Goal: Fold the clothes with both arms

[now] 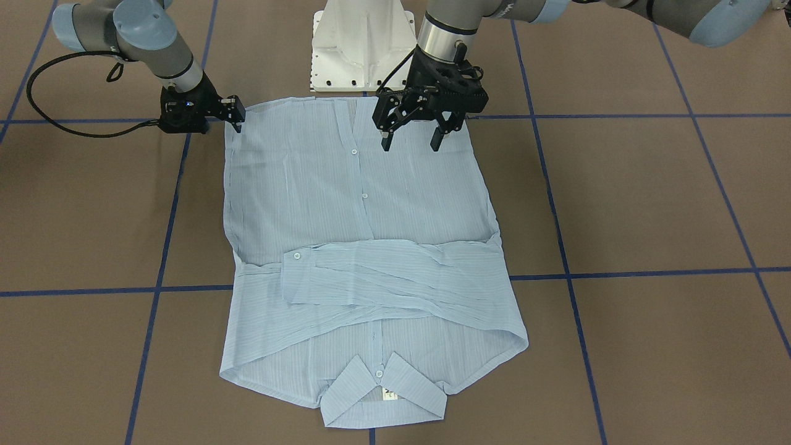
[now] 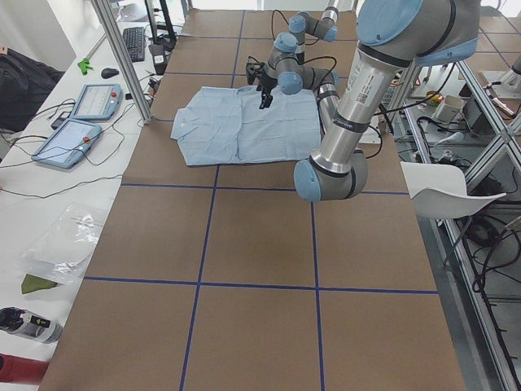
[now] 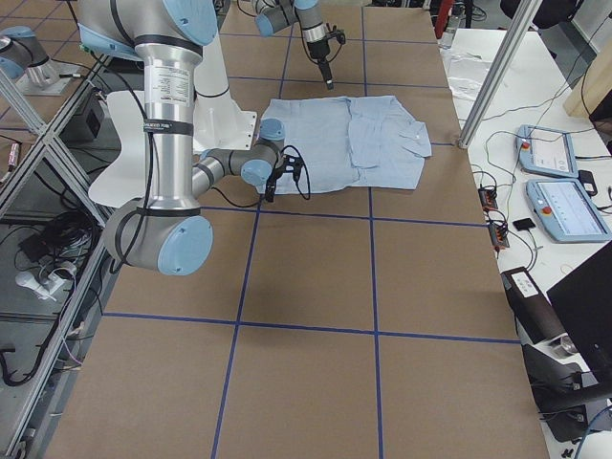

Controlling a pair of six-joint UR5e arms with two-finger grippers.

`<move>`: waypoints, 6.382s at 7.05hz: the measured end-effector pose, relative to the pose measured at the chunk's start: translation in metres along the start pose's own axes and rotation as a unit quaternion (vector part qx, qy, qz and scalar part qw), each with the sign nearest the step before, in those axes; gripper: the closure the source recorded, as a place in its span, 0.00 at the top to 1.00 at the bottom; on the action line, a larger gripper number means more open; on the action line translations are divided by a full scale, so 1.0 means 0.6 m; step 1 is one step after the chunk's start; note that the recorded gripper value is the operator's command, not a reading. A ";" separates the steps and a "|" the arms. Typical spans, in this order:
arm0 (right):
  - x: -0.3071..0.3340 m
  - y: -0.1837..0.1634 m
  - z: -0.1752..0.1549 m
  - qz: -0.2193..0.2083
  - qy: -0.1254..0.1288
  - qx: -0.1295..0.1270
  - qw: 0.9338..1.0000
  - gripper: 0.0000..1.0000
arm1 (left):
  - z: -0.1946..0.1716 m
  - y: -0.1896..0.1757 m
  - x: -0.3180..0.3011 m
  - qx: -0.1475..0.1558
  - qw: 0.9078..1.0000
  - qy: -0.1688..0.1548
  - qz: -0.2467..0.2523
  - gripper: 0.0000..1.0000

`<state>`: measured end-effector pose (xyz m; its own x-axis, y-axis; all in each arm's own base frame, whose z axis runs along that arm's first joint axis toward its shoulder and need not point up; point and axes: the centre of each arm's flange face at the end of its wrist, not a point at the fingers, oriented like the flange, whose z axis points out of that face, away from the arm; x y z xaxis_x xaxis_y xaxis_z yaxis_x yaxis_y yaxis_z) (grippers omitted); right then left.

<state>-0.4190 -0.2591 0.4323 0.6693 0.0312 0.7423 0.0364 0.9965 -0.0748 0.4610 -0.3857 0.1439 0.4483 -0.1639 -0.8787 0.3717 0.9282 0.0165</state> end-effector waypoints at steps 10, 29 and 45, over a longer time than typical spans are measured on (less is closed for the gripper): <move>-0.020 0.037 0.016 0.001 0.002 -0.024 1.000 0.56 | 0.001 0.000 -0.016 0.000 1.000 -0.004 -0.001 0.99; -0.052 -0.012 -0.072 0.016 -0.037 0.014 0.999 0.00 | 0.018 0.099 -0.210 -0.069 0.995 -0.023 -0.062 0.99; -0.053 -0.026 -0.105 0.021 -0.052 0.020 0.998 0.00 | 0.114 0.302 -0.307 -0.099 0.987 -0.097 -0.084 0.59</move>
<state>-0.3943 -0.2803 0.3678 0.5882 0.0789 0.8048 -0.0213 0.9964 -0.0821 0.5014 -0.2100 0.3413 0.5478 -0.3630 -0.7538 0.2963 0.9267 -0.2310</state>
